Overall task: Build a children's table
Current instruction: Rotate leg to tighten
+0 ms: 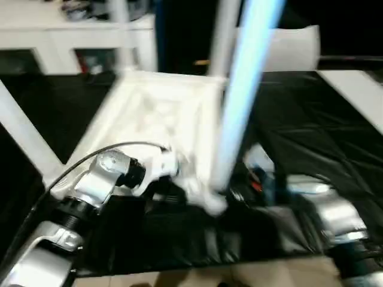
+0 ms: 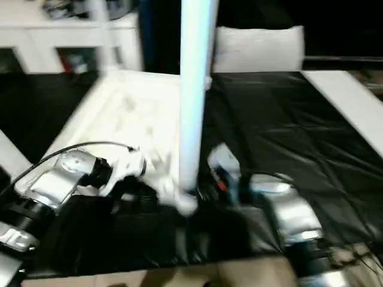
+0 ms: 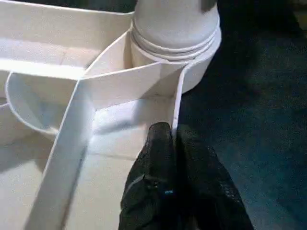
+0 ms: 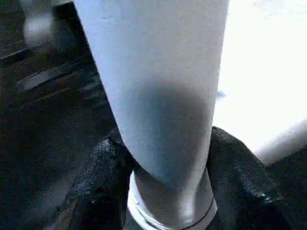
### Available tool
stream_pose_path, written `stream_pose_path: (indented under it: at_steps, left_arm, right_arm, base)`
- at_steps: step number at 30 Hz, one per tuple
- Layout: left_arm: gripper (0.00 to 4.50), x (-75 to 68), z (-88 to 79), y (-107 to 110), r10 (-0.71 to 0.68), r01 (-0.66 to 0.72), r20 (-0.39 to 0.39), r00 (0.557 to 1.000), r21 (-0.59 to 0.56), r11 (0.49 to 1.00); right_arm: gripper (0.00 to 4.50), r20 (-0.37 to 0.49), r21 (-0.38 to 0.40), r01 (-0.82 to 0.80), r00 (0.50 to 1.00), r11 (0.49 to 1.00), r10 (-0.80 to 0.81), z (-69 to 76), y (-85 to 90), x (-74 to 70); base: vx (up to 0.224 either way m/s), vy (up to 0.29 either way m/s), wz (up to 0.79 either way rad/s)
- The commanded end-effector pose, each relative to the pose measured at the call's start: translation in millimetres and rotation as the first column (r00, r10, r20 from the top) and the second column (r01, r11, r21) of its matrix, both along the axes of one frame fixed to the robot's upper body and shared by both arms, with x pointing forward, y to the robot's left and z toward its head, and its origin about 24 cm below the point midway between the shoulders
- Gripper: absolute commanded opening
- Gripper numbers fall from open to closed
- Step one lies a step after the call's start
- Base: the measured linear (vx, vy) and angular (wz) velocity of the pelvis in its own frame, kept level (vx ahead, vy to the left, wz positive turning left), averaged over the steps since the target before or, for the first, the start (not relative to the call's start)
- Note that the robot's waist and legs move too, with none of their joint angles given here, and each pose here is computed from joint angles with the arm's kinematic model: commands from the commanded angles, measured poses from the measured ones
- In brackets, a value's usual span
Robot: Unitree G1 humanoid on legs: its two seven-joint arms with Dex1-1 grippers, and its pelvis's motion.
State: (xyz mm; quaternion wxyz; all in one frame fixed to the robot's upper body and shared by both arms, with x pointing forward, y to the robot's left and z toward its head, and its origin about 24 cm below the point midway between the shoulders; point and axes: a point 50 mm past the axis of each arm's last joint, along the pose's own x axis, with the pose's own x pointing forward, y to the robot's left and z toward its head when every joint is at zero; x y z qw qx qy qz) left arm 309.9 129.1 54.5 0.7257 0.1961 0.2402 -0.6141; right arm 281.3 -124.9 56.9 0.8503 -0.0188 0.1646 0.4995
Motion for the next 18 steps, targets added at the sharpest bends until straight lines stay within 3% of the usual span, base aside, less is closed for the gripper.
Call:
stream_pose_path:
  at_steps: [1, 6, 9, 11, 15, 18]
  left_arm:
    - [0.00, 3.5, 7.5, -35.8, 0.077, -0.074, 0.027, 0.997, -0.099, 0.992]
    - [0.00, 16.0, 12.1, -56.8, 0.331, -0.324, 0.021, 0.943, -0.161, 0.932]
    - [0.00, 18.0, 15.8, -69.6, 0.411, -0.401, 0.008, 0.911, -0.202, 0.893]
    - [0.00, 17.3, 17.0, -73.4, 0.418, -0.408, 0.008, 0.908, -0.210, 0.889]
    - [0.00, 14.4, 18.7, -71.3, 0.386, -0.373, 0.033, 0.922, -0.194, 0.907]
    - [0.00, 12.0, 15.8, -61.1, 0.355, -0.343, 0.045, 0.934, -0.171, 0.924]
  right_arm:
    - [1.95, -0.014, 0.004, 0.074, 0.997, 0.997, -0.074, -0.1, 29.2, 5.3]
    - [1.95, -0.045, -0.048, 0.367, 0.928, 0.929, -0.369, -3.4, 52.1, 23.1]
    - [1.95, -0.059, -0.030, 0.436, 0.898, 0.900, -0.437, -1.6, 64.9, 28.6]
    - [2.50, -0.050, -0.015, 0.434, 0.899, 0.901, -0.434, 0.5, 68.6, 28.9]
    - [2.74, -0.030, 0.033, 0.440, 0.898, 0.897, -0.439, 7.0, 65.6, 27.7]
    - [3.02, 0.010, 0.046, 0.427, 0.904, 0.903, -0.428, 8.5, 53.5, 25.2]
  base:
    - [-0.052, 0.023, -0.14]
    - [0.000, 0.000, 0.00]
    - [0.000, 0.000, 0.00]
    - [0.085, 0.028, -0.12]
    - [0.113, 0.002, 0.04]
    - [0.082, -0.019, 0.02]
